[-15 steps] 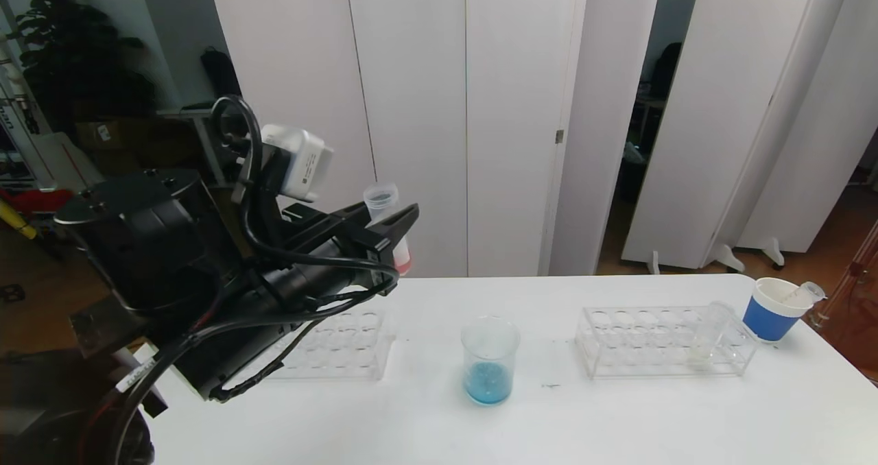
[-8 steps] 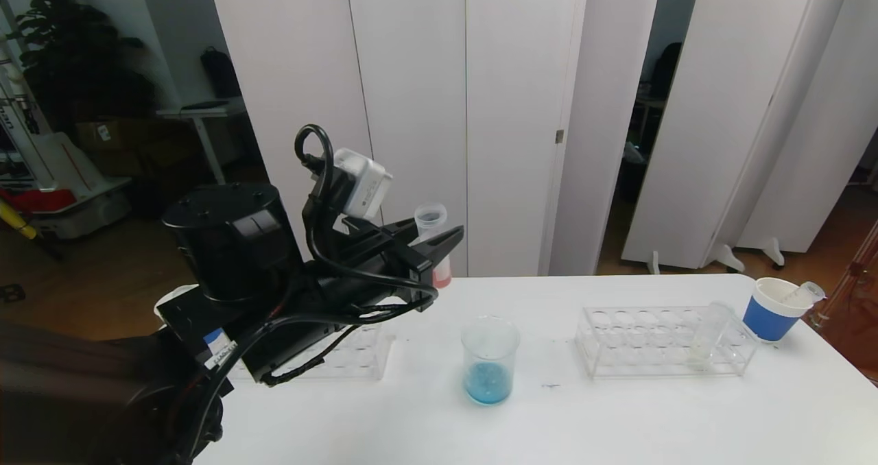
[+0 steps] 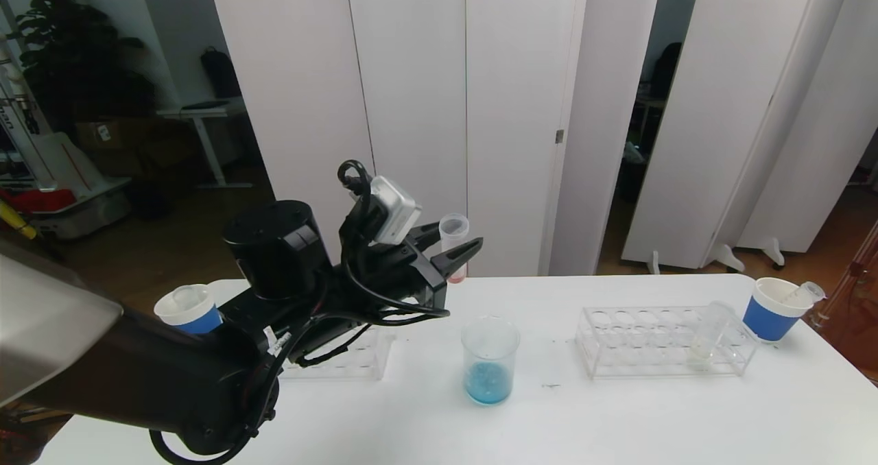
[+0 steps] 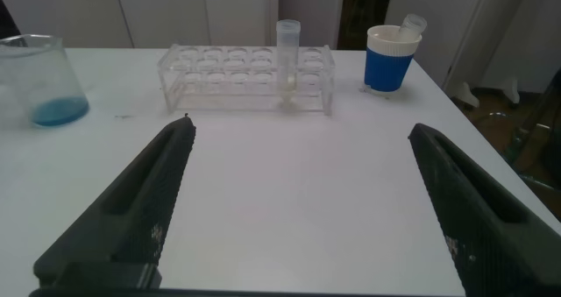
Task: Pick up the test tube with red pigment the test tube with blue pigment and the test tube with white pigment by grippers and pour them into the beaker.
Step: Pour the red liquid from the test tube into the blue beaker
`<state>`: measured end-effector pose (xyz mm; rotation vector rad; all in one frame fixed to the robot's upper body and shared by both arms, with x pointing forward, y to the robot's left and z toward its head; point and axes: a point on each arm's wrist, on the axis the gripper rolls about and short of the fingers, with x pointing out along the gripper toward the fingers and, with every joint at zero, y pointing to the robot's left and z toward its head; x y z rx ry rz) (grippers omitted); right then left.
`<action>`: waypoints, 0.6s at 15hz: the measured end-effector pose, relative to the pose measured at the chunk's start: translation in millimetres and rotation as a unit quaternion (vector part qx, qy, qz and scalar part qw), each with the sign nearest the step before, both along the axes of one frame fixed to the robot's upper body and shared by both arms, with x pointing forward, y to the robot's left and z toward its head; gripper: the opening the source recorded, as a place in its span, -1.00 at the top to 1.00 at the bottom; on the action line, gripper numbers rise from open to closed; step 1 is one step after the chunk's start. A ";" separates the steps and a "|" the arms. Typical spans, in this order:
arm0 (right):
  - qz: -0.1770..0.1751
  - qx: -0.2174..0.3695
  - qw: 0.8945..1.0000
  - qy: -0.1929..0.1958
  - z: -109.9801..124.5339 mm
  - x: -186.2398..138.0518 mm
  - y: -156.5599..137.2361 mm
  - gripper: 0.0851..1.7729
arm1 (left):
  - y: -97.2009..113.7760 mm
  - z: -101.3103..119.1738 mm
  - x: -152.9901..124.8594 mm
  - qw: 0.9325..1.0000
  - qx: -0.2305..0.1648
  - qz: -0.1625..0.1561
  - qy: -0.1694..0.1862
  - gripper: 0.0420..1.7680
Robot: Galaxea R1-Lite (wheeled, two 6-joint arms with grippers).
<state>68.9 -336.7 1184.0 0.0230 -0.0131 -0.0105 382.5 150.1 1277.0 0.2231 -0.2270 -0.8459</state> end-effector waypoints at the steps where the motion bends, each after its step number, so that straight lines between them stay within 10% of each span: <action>1: 0.000 0.000 1.000 0.000 0.0 0.0 0.0 -0.97 | 0.9 -1.7 3.6 1.000 -0.002 -0.001 -0.014 0.38; 9: 0.000 0.000 1.000 0.000 0.0 0.0 0.0 -0.97 | -0.1 -27.5 20.2 0.992 0.060 -0.028 -0.110 0.38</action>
